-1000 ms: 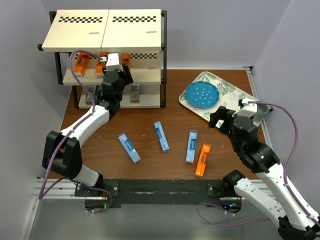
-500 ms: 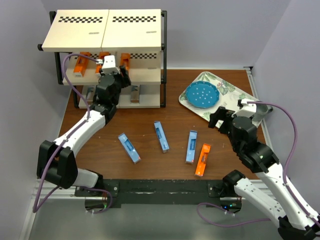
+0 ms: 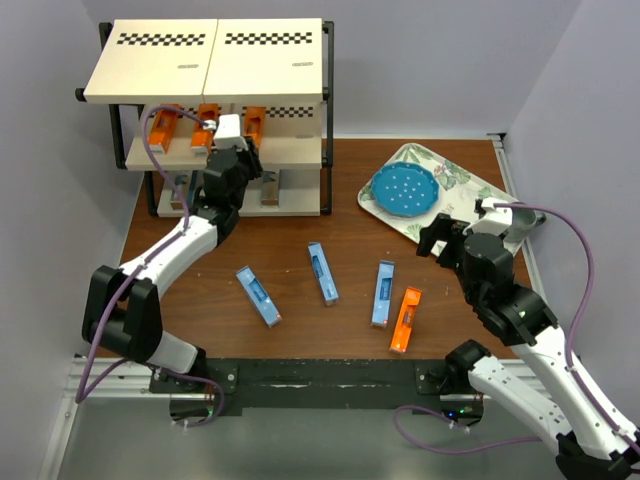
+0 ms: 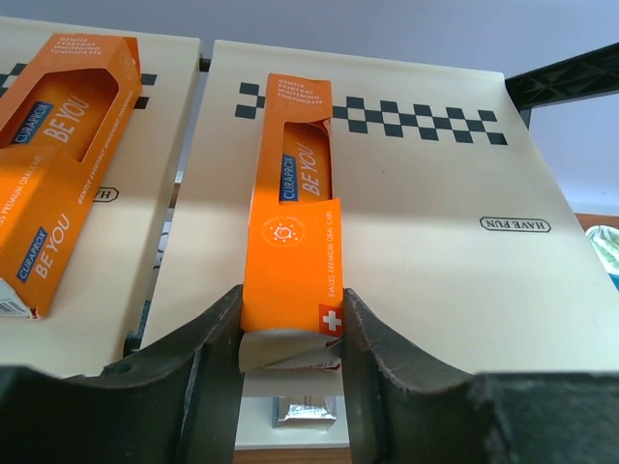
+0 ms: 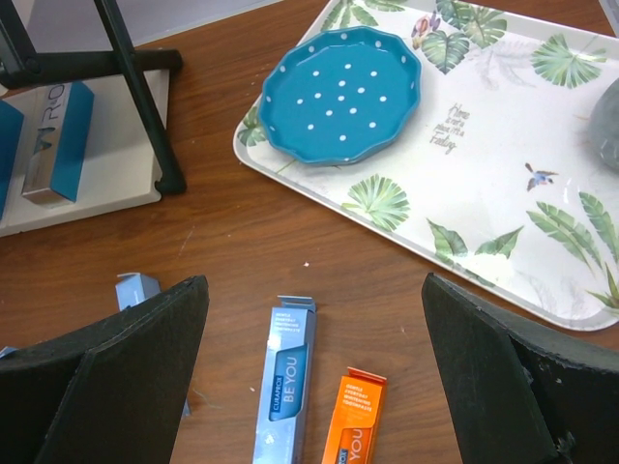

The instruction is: Place and organize the toothpastes onto the shelf

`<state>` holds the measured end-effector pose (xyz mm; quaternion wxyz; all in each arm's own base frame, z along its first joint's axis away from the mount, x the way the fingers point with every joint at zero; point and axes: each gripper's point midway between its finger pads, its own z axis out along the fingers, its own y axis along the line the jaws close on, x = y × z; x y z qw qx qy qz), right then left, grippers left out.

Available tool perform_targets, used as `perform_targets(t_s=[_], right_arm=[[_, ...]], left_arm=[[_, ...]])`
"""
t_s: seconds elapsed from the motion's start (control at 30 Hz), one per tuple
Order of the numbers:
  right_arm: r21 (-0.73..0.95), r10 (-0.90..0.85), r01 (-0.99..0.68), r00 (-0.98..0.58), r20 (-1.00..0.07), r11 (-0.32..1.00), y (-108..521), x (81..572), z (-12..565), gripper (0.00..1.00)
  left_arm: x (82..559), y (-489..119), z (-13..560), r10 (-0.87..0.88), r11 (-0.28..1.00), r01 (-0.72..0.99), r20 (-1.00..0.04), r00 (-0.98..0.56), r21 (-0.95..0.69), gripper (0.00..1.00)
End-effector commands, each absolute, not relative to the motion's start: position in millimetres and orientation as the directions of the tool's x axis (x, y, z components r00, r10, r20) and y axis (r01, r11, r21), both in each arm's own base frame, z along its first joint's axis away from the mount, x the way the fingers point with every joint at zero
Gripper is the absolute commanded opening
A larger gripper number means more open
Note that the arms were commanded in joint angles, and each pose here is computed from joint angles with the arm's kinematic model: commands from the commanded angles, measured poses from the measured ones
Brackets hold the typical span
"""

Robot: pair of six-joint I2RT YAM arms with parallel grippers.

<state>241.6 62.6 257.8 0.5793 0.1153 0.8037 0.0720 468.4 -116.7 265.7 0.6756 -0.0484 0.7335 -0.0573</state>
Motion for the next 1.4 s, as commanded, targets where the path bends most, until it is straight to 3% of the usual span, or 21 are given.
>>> perform_targets(t_s=[0.0, 0.43, 0.6, 0.83, 1.13, 1.37], right_arm=[[0.237, 0.262, 0.121, -0.272, -0.926, 0.964, 58.2, 246.0, 262.8, 0.97], [0.224, 0.251, 0.125, -0.280, -0.927, 0.967, 59.1, 248.5, 261.1, 0.97], [0.224, 0.251, 0.123, -0.284, -0.925, 0.967, 59.6, 248.2, 261.1, 0.96], [0.226, 0.254, 0.124, -0.297, -0.920, 0.966, 60.6, 247.4, 263.6, 0.96], [0.210, 0.259, 0.159, -0.427, -0.866, 0.965, 64.6, 238.8, 251.1, 0.98], [0.128, 0.247, 0.222, -0.674, -0.697, 0.967, 72.7, 216.1, 199.3, 0.99]], left_arm=[[481.0, -109.8, 305.0, -0.161, 0.987, -0.014, -0.987, 0.027, -0.161, 0.27], [493.0, -93.4, 304.3, -0.168, 0.983, -0.062, -0.985, 0.047, -0.170, 0.23], [496.6, -95.4, 301.9, -0.168, 0.985, -0.044, -0.985, 0.034, -0.169, 0.29], [484.3, -95.1, 312.6, -0.188, 0.982, -0.027, -0.981, 0.041, -0.190, 0.61], [435.3, -88.7, 338.6, -0.184, 0.983, 0.017, -0.983, 0.018, -0.184, 0.82], [376.9, -80.6, 353.8, -0.123, 0.989, 0.086, -0.992, 0.024, -0.120, 1.00]])
